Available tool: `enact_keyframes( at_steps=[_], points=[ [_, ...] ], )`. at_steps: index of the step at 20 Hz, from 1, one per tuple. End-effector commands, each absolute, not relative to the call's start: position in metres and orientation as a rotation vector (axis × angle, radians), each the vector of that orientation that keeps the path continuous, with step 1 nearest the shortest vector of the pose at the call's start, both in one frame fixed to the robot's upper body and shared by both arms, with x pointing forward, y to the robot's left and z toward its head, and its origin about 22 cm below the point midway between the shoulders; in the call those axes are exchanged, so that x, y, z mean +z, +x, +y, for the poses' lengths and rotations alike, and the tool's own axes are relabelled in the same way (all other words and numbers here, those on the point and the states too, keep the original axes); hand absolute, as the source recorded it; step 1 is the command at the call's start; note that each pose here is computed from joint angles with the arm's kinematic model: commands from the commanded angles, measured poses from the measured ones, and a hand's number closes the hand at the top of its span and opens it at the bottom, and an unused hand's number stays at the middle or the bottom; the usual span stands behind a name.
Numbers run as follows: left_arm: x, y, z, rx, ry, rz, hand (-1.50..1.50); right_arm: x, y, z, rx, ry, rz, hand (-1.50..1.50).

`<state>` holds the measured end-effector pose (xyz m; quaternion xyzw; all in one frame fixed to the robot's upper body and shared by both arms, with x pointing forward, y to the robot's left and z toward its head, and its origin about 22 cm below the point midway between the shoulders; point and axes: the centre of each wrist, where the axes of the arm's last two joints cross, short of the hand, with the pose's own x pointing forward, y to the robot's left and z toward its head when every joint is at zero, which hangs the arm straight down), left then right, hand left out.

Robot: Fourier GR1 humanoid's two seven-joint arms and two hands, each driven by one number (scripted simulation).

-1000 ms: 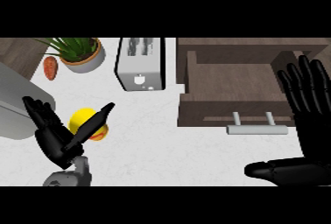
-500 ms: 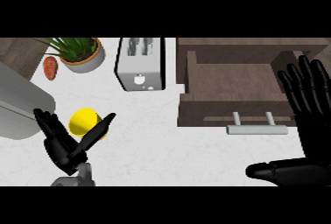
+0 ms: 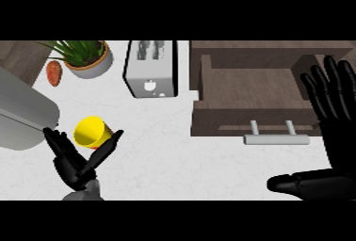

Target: Pick up the cup, place it into the drawer and close the drawer

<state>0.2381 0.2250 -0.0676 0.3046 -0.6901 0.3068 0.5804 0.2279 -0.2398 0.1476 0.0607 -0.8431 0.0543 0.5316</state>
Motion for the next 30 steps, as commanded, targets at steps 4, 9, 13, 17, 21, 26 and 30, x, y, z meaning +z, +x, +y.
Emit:
enact_keyframes(
  at_steps=[4, 9, 13, 17, 21, 26, 30],
  points=[
    [-0.096, 0.238, 0.228, 0.744, 0.764, -1.612, -1.50, 0.142, 0.234, -0.235, 0.121, 0.148, -1.997, -1.50],
    [-0.118, 0.229, 0.238, 0.757, 0.778, -1.592, -1.50, 0.135, 0.218, -0.242, 0.150, 0.144, -2.018, -1.50],
    [-0.122, 0.242, 0.253, 0.760, 0.757, -1.578, -1.50, 0.128, 0.237, -0.252, 0.112, 0.151, -1.998, -1.50],
    [-0.121, 0.243, 0.245, 0.720, 0.726, -1.608, -1.50, 0.151, 0.233, -0.235, 0.135, 0.159, -2.004, -1.50],
    [-0.135, 0.244, 0.255, 0.730, 0.703, -1.623, -1.50, 0.142, 0.231, -0.241, 0.120, 0.165, -2.014, -1.50],
    [-0.124, 0.250, 0.257, 0.751, 0.672, -1.663, -1.50, 0.147, 0.222, -0.242, 0.118, 0.157, -2.013, -1.50],
    [-0.129, 0.249, 0.261, 0.788, 0.652, -1.666, -1.50, 0.141, 0.222, -0.247, 0.137, 0.154, -1.997, -1.50]
  ],
)
